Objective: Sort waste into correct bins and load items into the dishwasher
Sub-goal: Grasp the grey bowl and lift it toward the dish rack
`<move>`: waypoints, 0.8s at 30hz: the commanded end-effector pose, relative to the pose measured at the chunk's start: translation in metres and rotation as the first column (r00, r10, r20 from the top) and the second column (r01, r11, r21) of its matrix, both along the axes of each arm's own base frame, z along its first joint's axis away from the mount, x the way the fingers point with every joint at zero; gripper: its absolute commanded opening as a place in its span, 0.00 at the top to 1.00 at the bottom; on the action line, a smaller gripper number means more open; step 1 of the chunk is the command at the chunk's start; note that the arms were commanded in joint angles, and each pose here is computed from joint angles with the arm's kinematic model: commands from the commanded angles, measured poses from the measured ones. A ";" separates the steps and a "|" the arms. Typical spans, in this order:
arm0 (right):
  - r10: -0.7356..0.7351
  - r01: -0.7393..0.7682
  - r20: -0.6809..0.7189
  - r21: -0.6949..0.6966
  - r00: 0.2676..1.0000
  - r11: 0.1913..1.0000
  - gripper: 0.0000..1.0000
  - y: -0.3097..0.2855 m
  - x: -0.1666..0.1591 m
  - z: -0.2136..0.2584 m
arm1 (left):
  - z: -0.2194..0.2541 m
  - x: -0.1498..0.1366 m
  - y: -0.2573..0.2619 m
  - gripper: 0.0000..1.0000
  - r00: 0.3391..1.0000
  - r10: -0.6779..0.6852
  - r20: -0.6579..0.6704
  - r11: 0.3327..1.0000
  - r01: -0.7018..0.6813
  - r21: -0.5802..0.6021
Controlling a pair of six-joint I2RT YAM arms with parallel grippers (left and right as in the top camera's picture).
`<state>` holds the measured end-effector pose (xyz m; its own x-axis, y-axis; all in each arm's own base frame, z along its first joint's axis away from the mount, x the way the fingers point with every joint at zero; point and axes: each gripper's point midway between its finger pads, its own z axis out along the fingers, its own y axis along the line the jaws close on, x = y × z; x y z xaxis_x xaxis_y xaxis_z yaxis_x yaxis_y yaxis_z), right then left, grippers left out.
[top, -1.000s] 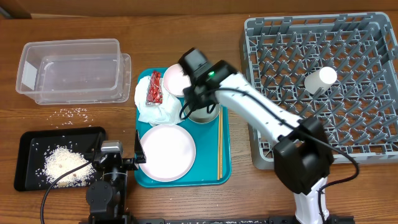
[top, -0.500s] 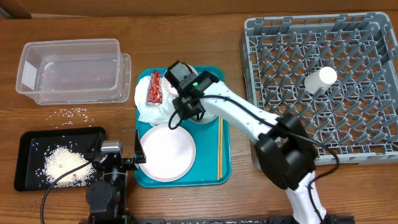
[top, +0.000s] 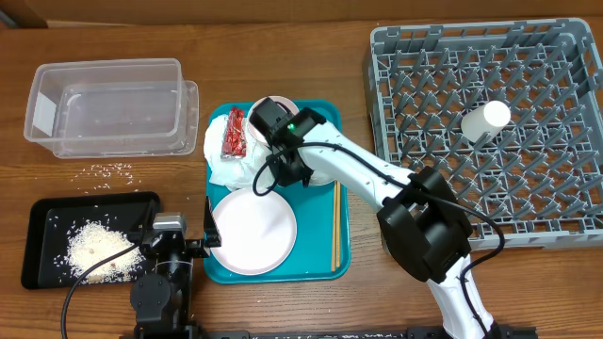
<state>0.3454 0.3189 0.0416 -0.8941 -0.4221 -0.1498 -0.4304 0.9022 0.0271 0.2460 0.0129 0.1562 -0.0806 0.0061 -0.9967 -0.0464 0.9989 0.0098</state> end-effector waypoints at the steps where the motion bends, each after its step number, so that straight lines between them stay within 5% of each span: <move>1: -0.020 0.017 0.039 0.066 0.999 0.998 0.96 0.013 0.011 0.038 | -0.001 0.000 -0.002 0.00 1.000 -0.008 0.002 1.000 0.008 0.019; 8: -0.149 0.136 0.223 0.070 0.963 0.988 0.96 -0.032 0.065 0.136 | 0.000 0.000 -0.002 0.00 1.000 -0.008 0.002 1.000 0.008 0.019; 11: -0.293 0.332 0.419 -0.022 0.860 0.943 0.91 -0.118 0.110 0.194 | -0.001 0.000 -0.002 0.00 1.000 -0.008 0.002 1.000 0.008 0.019; 14: -0.418 0.473 0.477 0.004 0.773 0.881 0.96 -0.189 0.132 0.227 | -0.001 0.000 -0.002 0.00 1.000 -0.008 0.002 1.000 0.008 0.019; 20: -0.632 0.596 0.338 0.217 0.697 0.773 0.96 -0.288 0.161 0.228 | -0.001 0.000 -0.002 0.00 1.000 -0.008 0.002 1.000 0.008 0.019; 24: -0.532 0.381 0.149 0.541 0.834 0.749 0.96 -0.303 0.180 0.224 | -0.001 0.000 -0.002 0.00 1.000 -0.008 0.002 1.000 0.008 0.019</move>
